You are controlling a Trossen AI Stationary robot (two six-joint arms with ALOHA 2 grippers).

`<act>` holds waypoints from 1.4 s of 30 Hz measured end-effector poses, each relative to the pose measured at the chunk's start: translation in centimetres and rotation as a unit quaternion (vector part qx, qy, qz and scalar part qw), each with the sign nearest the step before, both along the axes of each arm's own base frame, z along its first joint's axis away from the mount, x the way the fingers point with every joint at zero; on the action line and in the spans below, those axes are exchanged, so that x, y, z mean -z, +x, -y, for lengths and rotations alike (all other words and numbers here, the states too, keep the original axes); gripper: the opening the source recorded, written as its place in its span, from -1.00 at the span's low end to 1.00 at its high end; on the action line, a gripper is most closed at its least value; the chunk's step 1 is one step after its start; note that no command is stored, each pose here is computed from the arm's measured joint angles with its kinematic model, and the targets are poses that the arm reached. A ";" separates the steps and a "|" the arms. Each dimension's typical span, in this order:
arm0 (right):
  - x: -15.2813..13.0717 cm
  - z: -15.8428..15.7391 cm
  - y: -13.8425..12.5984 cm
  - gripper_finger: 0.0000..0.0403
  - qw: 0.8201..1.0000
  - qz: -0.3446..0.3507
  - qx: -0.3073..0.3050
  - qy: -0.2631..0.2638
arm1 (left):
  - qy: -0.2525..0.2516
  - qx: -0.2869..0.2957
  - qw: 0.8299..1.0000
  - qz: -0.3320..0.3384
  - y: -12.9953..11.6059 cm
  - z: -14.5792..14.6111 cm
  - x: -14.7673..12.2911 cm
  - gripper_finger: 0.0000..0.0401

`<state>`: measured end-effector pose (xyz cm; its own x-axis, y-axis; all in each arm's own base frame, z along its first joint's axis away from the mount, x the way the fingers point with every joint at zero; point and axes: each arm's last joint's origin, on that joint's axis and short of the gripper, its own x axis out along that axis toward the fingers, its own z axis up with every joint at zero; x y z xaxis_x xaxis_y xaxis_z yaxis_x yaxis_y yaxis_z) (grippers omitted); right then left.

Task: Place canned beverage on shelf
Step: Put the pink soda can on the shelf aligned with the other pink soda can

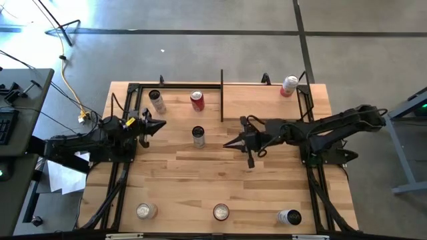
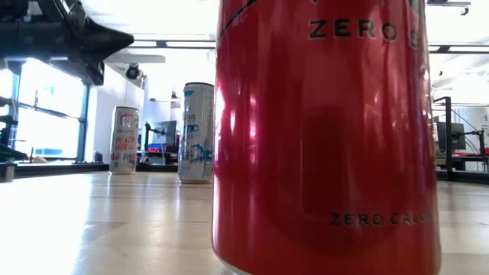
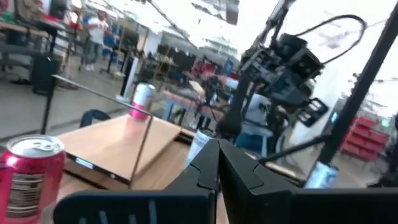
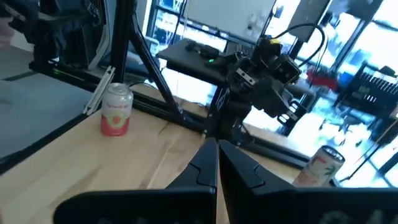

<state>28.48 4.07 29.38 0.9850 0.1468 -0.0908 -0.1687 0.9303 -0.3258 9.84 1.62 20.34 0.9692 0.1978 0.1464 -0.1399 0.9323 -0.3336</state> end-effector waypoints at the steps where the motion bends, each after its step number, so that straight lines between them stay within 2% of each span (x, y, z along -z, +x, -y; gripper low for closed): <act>1: 0.5 0.3 -0.1 -1.00 1.000 0.010 0.002 -0.001 | 0.003 0.001 1.000 -0.011 0.1 0.1 -0.5 -1.00; 5: 2.3 1.5 -0.7 -1.00 0.999 0.044 0.019 0.006 | 0.009 -0.004 0.997 -0.079 1.0 0.1 -1.9 -1.00; 8: 3.0 2.1 -1.0 -1.00 0.998 0.058 0.009 0.018 | 0.013 0.000 0.993 -0.121 2.1 0.1 -2.8 -1.00; 13: 3.8 2.4 -1.1 -1.00 0.999 0.020 -0.003 0.049 | 0.006 0.028 0.983 -0.183 4.1 0.5 -4.6 -1.00; 17: 4.5 2.4 -1.2 -1.00 0.999 -0.014 -0.003 0.035 | 0.006 0.058 0.970 -0.236 5.5 1.3 -6.2 -1.00; 21: 4.2 2.4 -1.3 -1.00 1.000 -0.006 -0.007 0.005 | -0.029 0.083 0.949 -0.303 6.3 2.4 -8.0 -1.00; 26: 2.6 2.4 -2.4 -1.00 1.000 0.023 -0.009 -0.017 | -0.097 0.099 0.901 -0.411 6.7 4.2 -9.5 -1.00; 29: 1.9 2.3 -3.4 -1.00 1.000 0.021 -0.012 -0.006 | -0.124 0.106 0.866 -0.473 6.9 5.8 -10.1 -1.00; 33: 1.5 1.9 -4.3 -1.00 1.000 0.002 -0.019 0.019 | -0.157 0.118 0.826 -0.528 7.9 8.7 -11.0 -1.00; 39: 1.7 0.8 -4.6 -1.00 1.000 -0.016 -0.010 0.023 | -0.221 0.120 0.743 -0.620 9.4 14.0 -11.1 -1.00; 42: 2.0 0.1 -4.6 -1.00 1.000 -0.024 0.002 0.019 | -0.249 0.113 0.713 -0.645 10.0 16.8 -10.7 -1.00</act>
<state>23.85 3.93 27.42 0.9803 0.1467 -0.1322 -0.1790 0.9428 -0.2813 19.84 -15.18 31.03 0.2487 -0.2686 -0.9306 -0.4944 0.7910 -0.3605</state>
